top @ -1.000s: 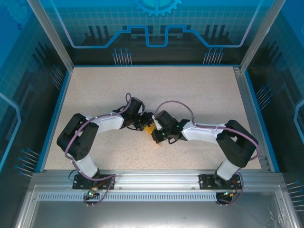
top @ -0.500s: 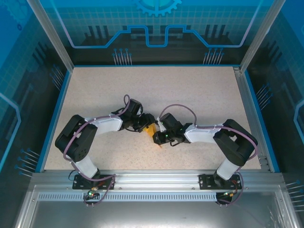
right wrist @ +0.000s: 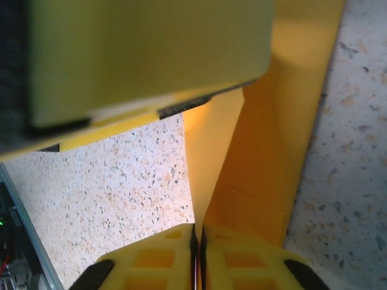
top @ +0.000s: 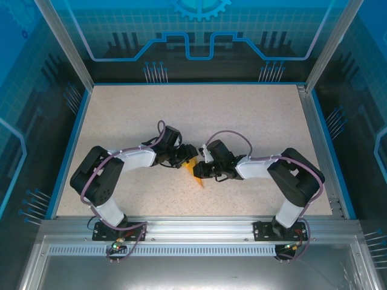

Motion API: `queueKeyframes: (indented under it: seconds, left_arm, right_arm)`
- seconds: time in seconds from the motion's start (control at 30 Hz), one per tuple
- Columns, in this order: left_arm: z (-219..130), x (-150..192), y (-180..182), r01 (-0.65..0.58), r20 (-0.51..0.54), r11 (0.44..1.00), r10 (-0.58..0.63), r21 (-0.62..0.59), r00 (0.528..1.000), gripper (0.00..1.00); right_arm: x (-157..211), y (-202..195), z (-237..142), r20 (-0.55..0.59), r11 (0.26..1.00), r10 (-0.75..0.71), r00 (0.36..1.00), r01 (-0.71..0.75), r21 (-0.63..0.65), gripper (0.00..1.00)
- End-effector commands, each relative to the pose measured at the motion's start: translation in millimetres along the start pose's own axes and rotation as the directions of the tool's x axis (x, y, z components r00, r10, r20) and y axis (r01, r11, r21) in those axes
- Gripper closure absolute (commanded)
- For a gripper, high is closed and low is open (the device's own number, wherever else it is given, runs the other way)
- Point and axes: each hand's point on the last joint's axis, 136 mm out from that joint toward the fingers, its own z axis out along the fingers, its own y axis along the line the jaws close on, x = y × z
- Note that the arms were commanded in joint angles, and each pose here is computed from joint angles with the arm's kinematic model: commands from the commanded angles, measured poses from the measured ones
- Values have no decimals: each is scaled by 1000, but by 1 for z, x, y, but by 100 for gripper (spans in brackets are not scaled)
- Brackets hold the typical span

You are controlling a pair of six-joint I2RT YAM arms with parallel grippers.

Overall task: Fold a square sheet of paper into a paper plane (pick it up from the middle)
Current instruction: Fold the wing for the fifth time at the center of the table.

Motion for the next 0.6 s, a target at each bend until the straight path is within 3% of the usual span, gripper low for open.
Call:
queueKeyframes:
  seconds: [0.0, 0.27, 0.57]
  left_arm:
    - [-7, 1, -4, -6, 16, 1000, 6, 13, 1000, 44]
    - [-12, -1, -7, -7, 28, 1000, 7, 11, 1000, 43]
    - [-29, -3, -15, -38, 63, 999, 37, 15, 997, 39]
  right_arm:
    - [9, -5, 6, -36, 1000, 12, 999, -12, -18, 93]
    - [30, -20, 17, -83, 1000, 2, 997, 0, 30, 93]
    - [28, -20, 16, -73, 999, 50, 996, -50, 5, 93]
